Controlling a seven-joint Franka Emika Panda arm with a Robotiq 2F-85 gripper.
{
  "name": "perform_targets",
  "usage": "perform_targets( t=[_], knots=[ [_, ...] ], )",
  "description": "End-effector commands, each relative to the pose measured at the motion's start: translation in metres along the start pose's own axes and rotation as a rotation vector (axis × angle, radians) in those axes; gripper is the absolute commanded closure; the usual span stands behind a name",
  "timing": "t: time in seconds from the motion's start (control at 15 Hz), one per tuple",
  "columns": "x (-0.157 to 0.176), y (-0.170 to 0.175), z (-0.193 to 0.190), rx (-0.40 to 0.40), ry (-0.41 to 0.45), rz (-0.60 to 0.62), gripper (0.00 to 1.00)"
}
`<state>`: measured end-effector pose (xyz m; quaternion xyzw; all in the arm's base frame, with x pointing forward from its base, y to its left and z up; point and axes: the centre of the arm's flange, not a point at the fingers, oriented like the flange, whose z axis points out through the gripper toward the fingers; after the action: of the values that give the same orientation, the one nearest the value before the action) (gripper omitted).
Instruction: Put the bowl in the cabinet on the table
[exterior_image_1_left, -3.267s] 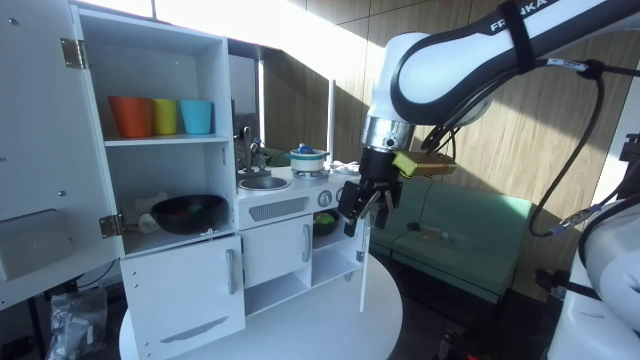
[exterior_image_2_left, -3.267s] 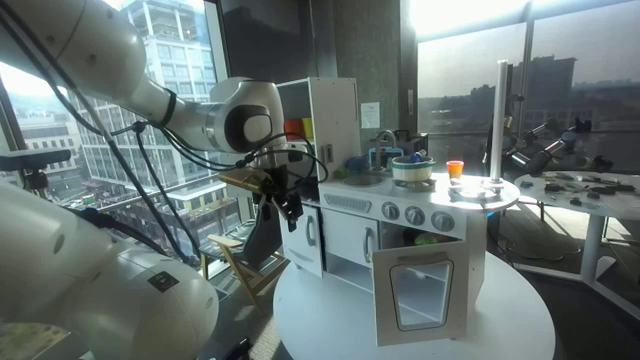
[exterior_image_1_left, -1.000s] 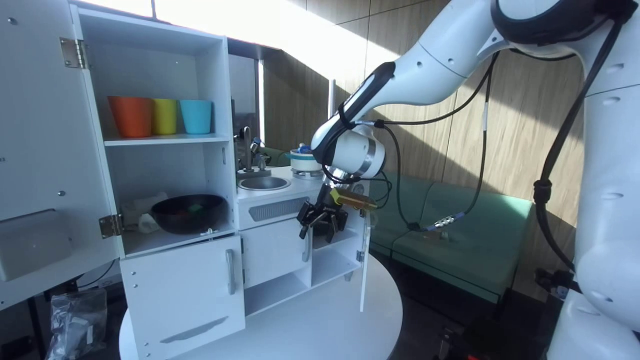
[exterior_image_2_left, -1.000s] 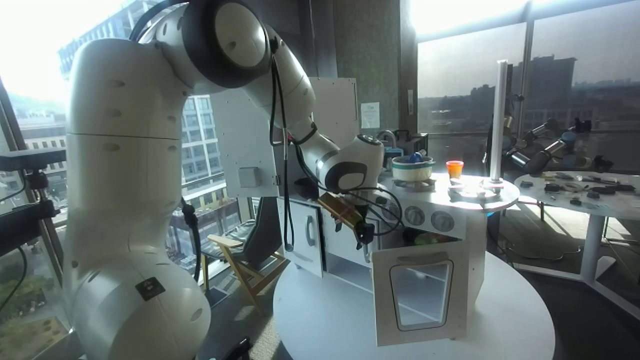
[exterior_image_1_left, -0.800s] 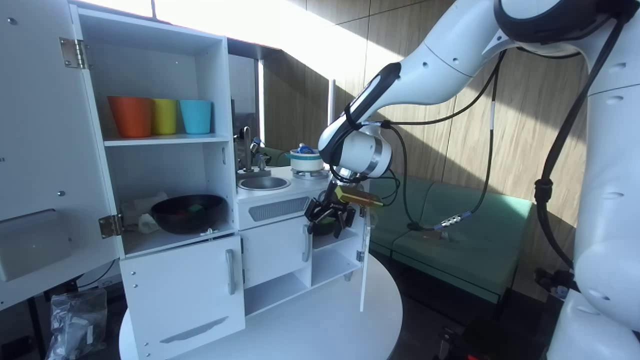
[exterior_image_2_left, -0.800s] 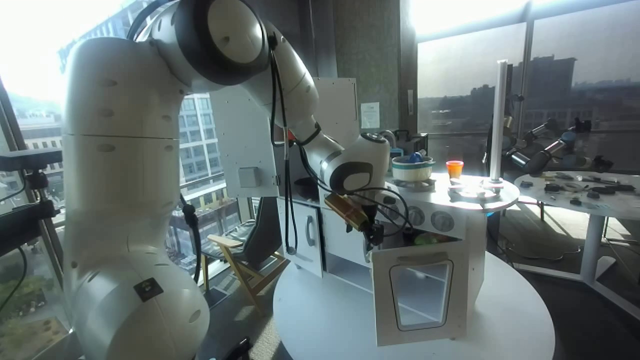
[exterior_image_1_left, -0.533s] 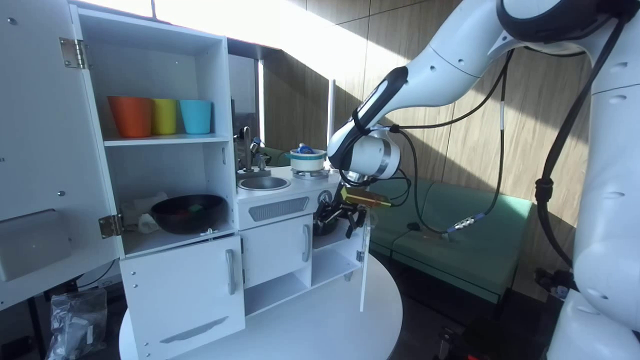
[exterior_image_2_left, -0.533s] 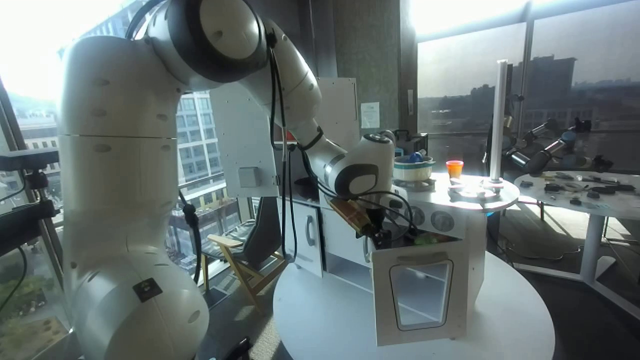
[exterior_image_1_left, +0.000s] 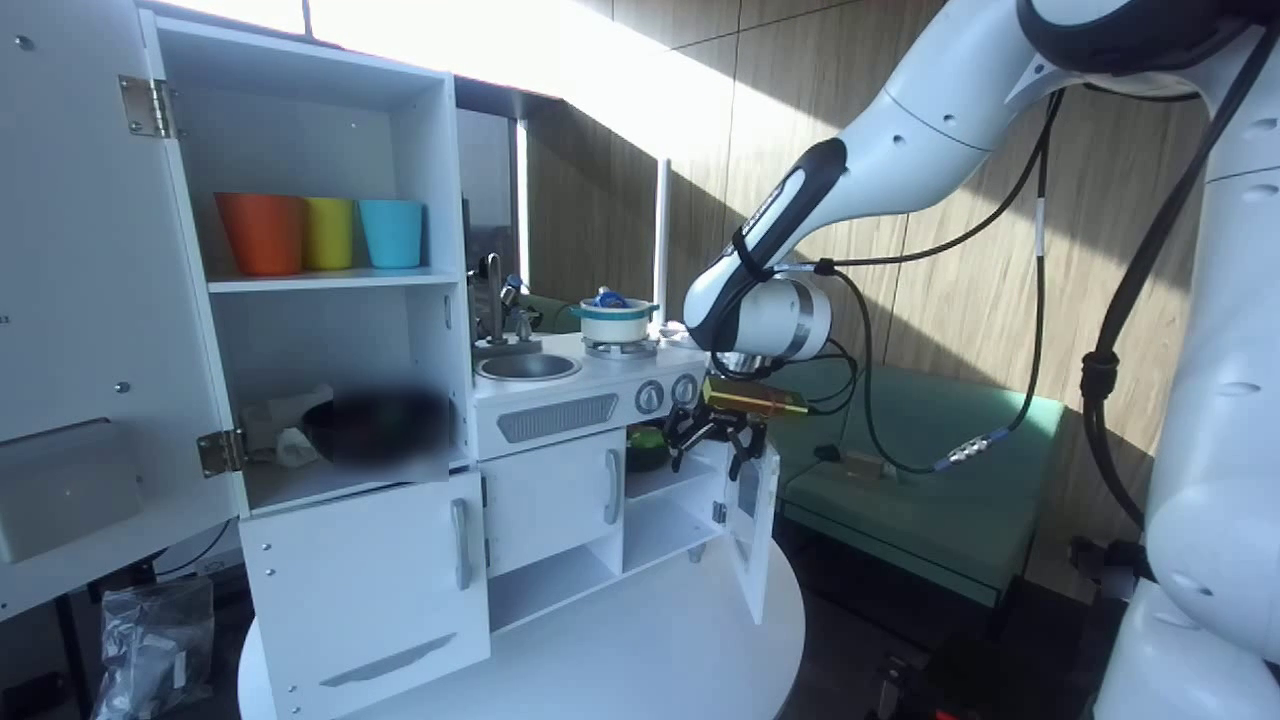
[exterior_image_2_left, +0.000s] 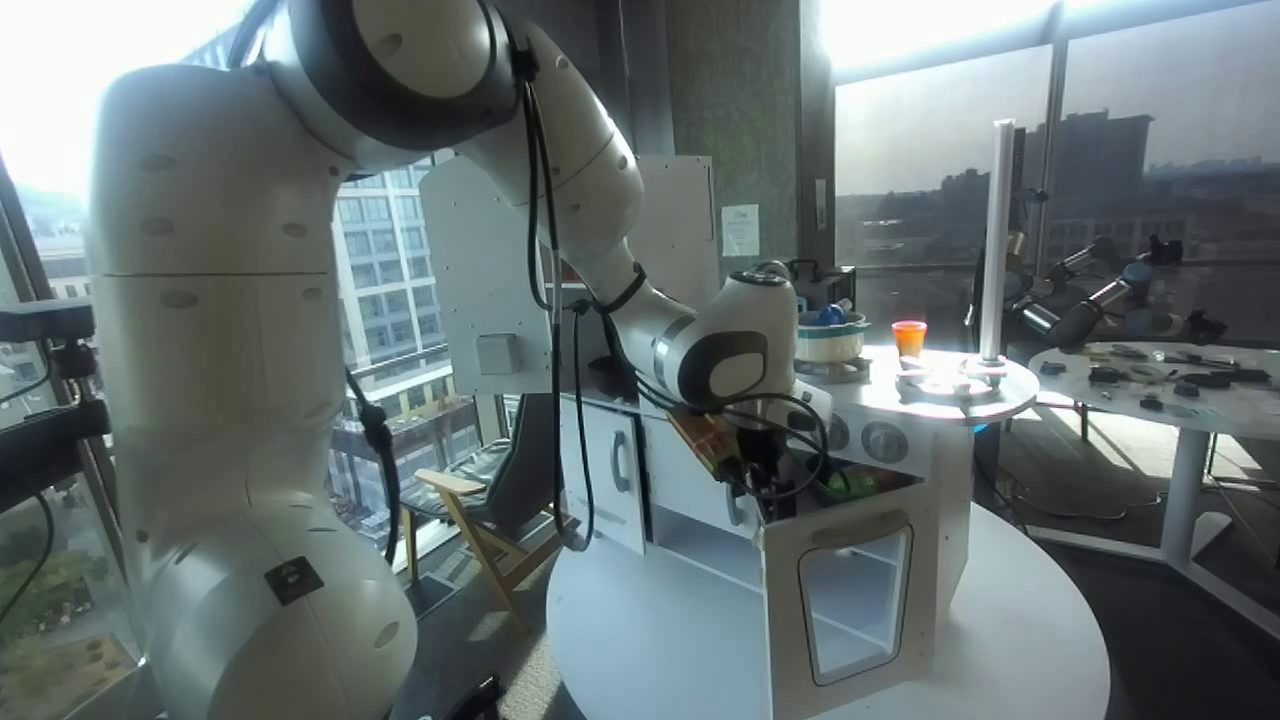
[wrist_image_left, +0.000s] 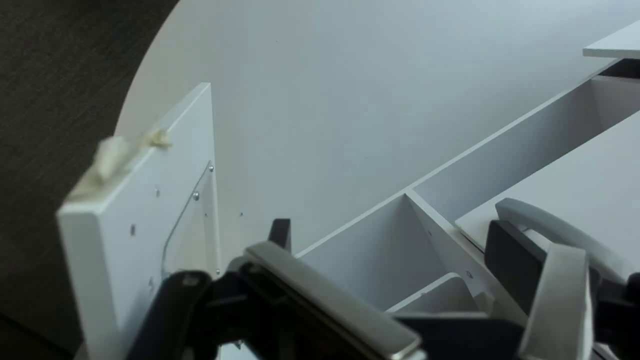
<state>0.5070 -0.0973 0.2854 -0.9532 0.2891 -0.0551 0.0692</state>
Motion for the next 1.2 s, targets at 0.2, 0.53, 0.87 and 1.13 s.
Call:
perform_targets(
  t=[0.2,0.53,0.87,1.13],
  knots=[
    [-0.013,0.028,-0.027,-0.171,0.072,0.159,0.00],
    [-0.015,0.016,-0.030,-0.171,0.096,0.150,0.00],
    [-0.018,-0.040,-0.018,-0.134,0.089,0.027,0.00],
    [-0.030,-0.050,-0.002,-0.029,0.071,0.005,0.00]
  ],
)
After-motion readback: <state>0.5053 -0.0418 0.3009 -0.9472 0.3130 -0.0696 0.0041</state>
